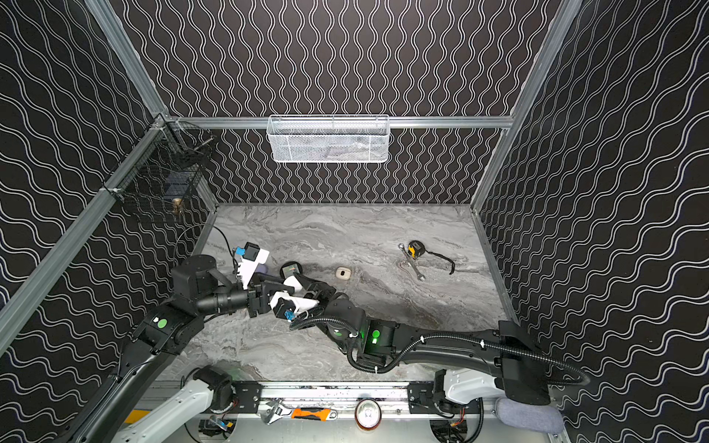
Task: Insert wireless bluetooth earbuds into charging case
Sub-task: Pass the charging case.
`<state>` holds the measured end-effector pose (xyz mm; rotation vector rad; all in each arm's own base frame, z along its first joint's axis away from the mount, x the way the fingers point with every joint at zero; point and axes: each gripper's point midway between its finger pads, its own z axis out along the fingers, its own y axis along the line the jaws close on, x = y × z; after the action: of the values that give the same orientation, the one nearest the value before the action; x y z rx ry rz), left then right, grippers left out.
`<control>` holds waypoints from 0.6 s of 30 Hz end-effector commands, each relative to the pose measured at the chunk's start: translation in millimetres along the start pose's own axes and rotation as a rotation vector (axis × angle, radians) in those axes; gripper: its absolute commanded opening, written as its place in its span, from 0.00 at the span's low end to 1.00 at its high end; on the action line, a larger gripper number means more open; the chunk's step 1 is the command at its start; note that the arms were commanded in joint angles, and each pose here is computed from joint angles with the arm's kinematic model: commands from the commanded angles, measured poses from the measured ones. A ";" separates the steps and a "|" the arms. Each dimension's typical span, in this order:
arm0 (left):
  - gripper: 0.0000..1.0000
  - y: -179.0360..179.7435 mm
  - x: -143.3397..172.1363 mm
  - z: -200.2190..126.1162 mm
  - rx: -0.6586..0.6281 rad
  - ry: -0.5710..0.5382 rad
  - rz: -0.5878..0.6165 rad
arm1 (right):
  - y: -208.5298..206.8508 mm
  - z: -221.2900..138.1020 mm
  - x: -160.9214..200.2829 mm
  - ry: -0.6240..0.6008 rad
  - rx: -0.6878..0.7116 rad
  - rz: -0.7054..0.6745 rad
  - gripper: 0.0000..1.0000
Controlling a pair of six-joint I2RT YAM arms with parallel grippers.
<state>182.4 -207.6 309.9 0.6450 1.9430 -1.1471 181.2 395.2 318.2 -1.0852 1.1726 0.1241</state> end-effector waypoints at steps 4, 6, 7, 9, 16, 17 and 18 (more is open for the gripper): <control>0.30 -1.1 1.0 1.3 0.004 0.013 0.018 | -8.7 0.0 -16.2 -0.052 0.022 0.022 0.38; 0.25 -0.6 1.6 2.1 0.006 0.015 0.018 | -9.4 -0.4 -17.1 -0.058 0.024 0.025 0.40; 0.24 -0.4 1.8 2.5 0.006 0.016 0.017 | -9.0 -0.6 -16.9 -0.061 0.026 0.026 0.45; 0.19 0.9 2.0 2.5 0.000 0.017 0.015 | -10.1 -0.8 -16.7 -0.066 0.033 0.028 0.50; 0.00 5.1 -2.3 6.1 -0.010 -0.006 0.001 | -15.3 -4.4 -13.6 -0.062 0.052 0.045 0.71; 0.00 7.7 -4.9 6.9 -0.021 -0.020 0.000 | -15.9 -6.3 -11.7 -0.059 0.052 0.052 0.76; 0.00 12.7 -8.7 8.0 -0.043 -0.041 -0.002 | -16.7 -10.7 -10.6 -0.061 0.045 0.063 0.82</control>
<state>187.9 -209.9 302.5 0.6477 1.9587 -1.1322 182.6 389.2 318.6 -1.0713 1.1712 0.1202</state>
